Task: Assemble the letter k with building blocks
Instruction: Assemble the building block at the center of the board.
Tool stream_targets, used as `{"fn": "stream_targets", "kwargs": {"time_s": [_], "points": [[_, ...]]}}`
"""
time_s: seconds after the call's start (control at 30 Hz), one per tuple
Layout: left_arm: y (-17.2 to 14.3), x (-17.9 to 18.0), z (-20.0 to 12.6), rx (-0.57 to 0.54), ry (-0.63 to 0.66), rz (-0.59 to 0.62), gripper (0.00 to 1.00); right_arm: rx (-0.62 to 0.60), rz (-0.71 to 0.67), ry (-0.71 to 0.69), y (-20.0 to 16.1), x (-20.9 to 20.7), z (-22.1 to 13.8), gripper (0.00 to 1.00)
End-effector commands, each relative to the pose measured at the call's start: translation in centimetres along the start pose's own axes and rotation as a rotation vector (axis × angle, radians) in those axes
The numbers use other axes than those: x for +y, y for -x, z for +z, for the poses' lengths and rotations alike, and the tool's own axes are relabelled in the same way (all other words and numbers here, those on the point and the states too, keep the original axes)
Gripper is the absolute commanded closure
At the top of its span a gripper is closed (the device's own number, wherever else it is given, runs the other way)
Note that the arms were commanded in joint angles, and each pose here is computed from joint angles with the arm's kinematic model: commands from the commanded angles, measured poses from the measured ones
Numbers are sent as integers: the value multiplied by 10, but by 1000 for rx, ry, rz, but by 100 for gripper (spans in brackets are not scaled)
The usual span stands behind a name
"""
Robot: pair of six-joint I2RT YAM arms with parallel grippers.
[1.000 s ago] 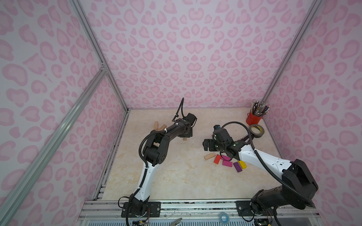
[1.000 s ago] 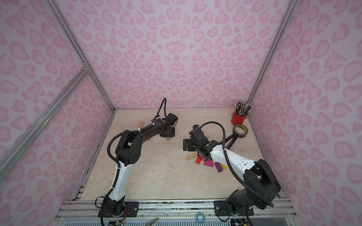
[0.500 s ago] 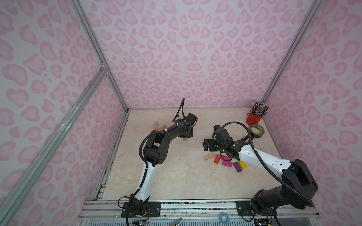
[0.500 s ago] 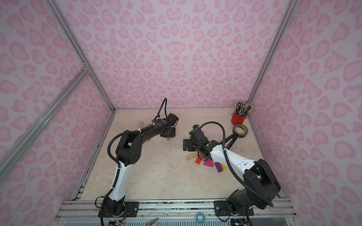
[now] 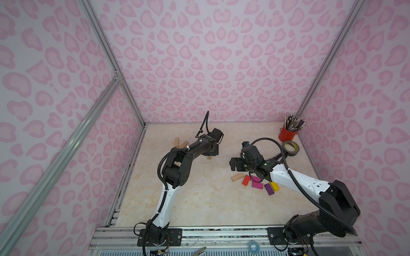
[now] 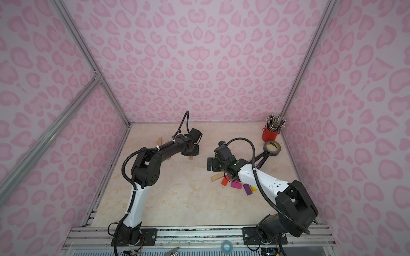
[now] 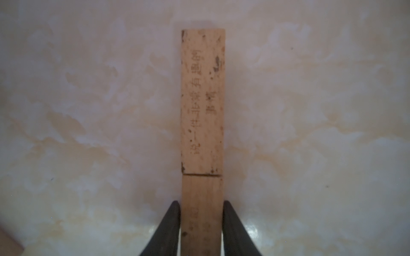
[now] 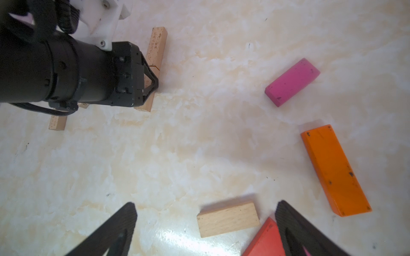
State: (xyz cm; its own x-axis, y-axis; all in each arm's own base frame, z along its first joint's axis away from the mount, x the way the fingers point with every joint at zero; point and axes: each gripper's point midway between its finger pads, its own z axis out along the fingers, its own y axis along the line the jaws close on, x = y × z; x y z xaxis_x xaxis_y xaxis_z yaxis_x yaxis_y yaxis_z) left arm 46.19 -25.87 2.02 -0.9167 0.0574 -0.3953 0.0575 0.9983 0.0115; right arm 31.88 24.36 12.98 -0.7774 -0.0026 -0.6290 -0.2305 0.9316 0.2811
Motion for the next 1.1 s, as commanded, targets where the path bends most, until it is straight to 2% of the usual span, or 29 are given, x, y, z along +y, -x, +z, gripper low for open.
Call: {"fn": "stream_targets", "kwargs": {"time_s": [0.0, 0.2, 0.37, 0.5, 0.63, 0.73, 0.83, 0.97, 1.07], "points": [[1, 0, -2, 1, -1, 2, 64, 12, 0, -6, -3, -2, 1, 1], [7, -6, -13, -15, -40, 0, 56, 5, 0, -35, -1, -10, -4, 2], [34, -17, -61, -127, -131, -18, 38, -5, -1, -107, -1, -37, -15, 1], [48, -25, -111, -240, -214, -15, 37, 34, 19, -164, -7, -59, -21, 1], [52, -25, -172, -395, -347, 4, 37, 85, 17, -203, -20, -68, -22, 5], [44, -18, -215, -507, -426, 47, 40, 139, 9, -225, -30, -72, -20, 8], [23, -9, -243, -581, -486, 132, 40, 192, 27, -281, -43, -84, -17, 11], [-10, 2, -269, -649, -548, 275, 39, 234, 41, -255, -49, -78, -14, 16], [-35, 3, -281, -672, -608, 409, 34, 254, 93, -260, -54, -65, -8, 24]]}}
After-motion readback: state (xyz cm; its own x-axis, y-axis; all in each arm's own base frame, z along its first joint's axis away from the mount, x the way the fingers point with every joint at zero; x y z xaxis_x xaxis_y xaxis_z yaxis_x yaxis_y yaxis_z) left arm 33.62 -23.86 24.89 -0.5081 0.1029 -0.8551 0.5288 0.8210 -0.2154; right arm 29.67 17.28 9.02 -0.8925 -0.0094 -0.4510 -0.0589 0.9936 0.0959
